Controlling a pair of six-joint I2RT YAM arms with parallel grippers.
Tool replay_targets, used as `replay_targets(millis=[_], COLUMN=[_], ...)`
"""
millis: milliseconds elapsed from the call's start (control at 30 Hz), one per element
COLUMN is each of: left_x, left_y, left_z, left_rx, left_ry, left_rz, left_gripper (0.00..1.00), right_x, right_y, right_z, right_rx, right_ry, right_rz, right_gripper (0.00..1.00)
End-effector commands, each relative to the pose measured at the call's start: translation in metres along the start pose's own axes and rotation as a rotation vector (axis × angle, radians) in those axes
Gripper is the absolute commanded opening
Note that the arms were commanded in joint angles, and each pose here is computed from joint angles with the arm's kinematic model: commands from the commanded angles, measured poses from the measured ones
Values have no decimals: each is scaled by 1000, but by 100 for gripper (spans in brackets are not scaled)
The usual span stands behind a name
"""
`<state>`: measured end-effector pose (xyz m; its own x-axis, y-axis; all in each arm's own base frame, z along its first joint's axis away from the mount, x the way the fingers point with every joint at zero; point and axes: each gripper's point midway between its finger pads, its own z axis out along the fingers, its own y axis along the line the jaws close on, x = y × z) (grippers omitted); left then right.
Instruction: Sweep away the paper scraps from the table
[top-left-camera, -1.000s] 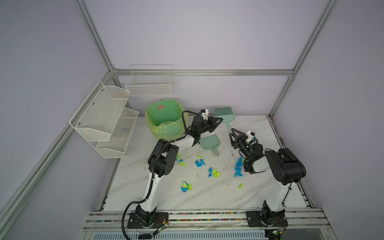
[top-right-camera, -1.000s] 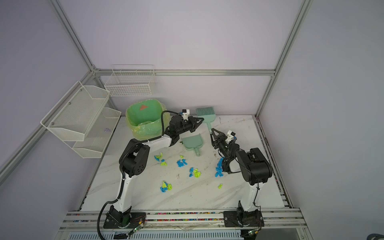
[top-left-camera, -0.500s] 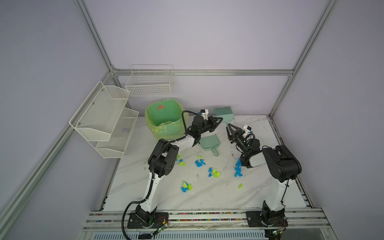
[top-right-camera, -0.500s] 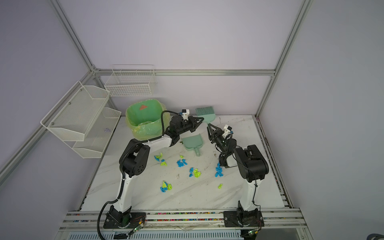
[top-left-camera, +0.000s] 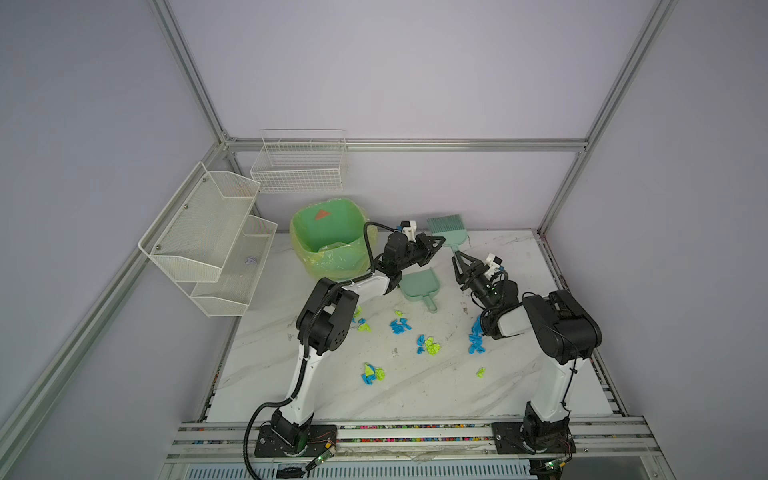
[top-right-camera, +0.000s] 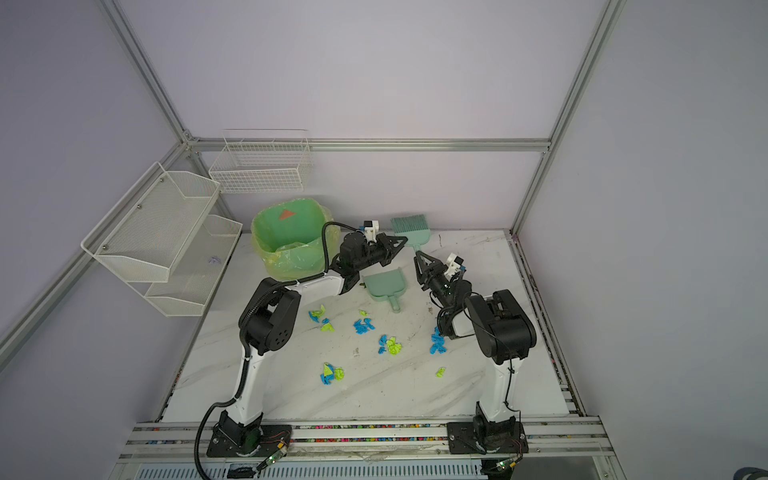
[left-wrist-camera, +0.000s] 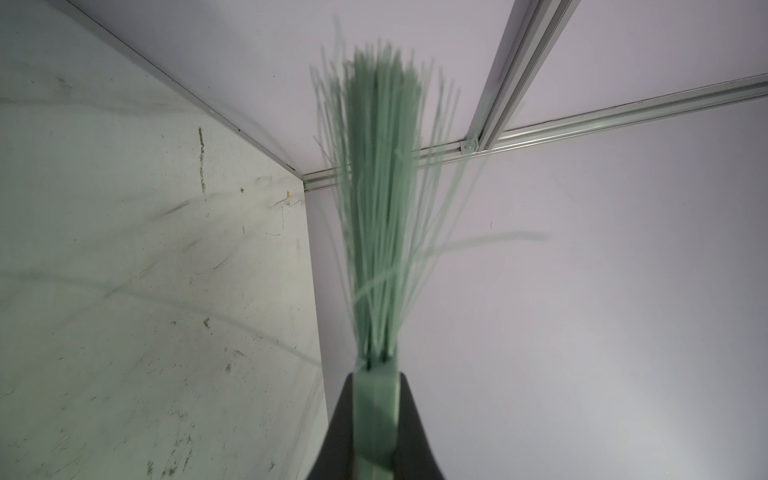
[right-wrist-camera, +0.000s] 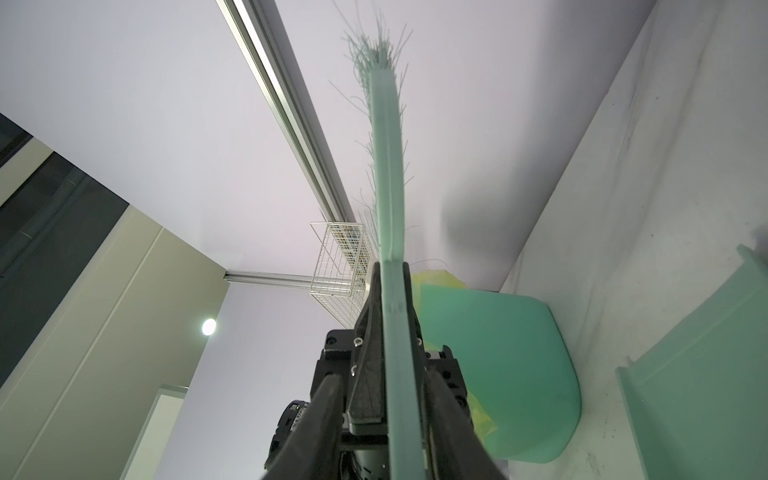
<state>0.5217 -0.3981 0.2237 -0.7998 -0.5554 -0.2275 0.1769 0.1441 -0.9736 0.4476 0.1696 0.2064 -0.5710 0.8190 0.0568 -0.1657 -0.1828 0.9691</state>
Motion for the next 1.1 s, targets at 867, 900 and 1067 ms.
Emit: replay_targets(millis=[867, 900, 1067], left_x=[-6, -6, -6], left_y=[-34, -34, -36], left_z=[-15, -15, -17], left_rx=[63, 63, 64], left_ry=[-33, -34, -40], left_rz=[41, 41, 40], left_gripper=[0, 0, 5], right_x=[7, 8, 10], right_y=[90, 90, 90], right_z=[-12, -11, -12], right_rx=[-311, -310, -302], right_ry=[-15, -13, -4], right_rz=[-81, -81, -85], right_gripper=[10, 6, 0])
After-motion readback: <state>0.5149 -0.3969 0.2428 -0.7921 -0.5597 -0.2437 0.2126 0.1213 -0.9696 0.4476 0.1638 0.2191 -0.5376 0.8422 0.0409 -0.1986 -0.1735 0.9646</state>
